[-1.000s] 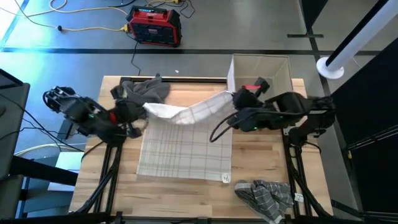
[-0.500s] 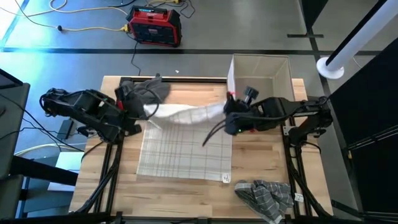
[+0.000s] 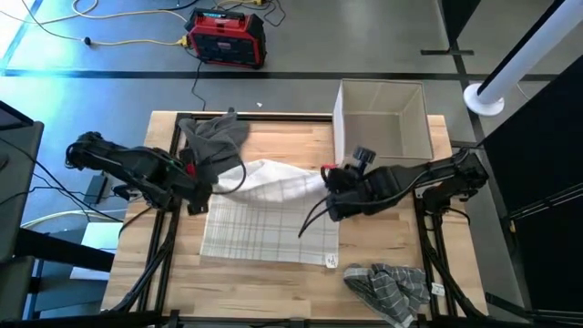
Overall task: Fold towel
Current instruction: Fold the white patterned towel
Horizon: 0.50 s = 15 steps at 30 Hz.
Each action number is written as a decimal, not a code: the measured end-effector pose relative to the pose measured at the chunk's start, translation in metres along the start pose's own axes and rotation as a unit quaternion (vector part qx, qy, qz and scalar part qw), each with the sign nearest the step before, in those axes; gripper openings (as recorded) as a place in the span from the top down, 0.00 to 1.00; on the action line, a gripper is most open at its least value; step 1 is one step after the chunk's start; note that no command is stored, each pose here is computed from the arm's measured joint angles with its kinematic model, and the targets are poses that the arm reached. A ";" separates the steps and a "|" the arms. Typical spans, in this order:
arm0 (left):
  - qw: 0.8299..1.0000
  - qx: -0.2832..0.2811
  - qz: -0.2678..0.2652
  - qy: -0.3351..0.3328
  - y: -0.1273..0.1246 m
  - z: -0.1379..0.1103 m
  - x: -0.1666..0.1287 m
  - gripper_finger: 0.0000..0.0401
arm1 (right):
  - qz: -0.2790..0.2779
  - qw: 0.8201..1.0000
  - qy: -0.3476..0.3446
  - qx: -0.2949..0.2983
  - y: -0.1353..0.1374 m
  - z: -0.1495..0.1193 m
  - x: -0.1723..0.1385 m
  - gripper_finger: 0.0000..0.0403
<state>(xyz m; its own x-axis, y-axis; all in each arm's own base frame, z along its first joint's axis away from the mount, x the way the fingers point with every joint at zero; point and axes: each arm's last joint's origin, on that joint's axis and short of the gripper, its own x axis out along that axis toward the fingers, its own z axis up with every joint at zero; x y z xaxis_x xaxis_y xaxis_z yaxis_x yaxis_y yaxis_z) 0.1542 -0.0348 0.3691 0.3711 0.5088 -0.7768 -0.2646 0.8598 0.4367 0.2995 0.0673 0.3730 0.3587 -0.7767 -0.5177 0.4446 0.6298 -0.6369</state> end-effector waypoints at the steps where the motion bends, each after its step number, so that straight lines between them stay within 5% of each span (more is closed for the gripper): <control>1: 0.999 0.010 0.035 -0.023 0.005 0.003 -0.005 1.00 | -0.031 0.999 -0.022 0.002 -0.005 0.004 -0.003 1.00; 5: 0.983 0.062 0.151 -0.088 0.023 0.011 -0.022 1.00 | -0.117 0.991 -0.067 0.001 -0.018 0.012 -0.007 1.00; 8: 0.974 0.085 0.181 -0.104 0.035 0.013 -0.032 1.00 | -0.133 0.989 -0.067 0.001 -0.023 0.012 -0.005 1.00; 15: 0.993 0.060 0.040 -0.095 0.036 0.011 -0.033 1.00 | -0.013 1.000 -0.014 0.002 -0.017 0.009 -0.003 1.00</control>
<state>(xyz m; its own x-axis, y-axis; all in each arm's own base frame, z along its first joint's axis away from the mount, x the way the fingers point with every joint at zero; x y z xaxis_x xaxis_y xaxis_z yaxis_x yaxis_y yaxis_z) 0.1425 -0.0205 0.4150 0.5170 0.5645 -0.6435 -0.1961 0.8098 0.5529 0.2983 0.0590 0.3903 0.3696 -0.7923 -0.4854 0.4570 0.6099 -0.6475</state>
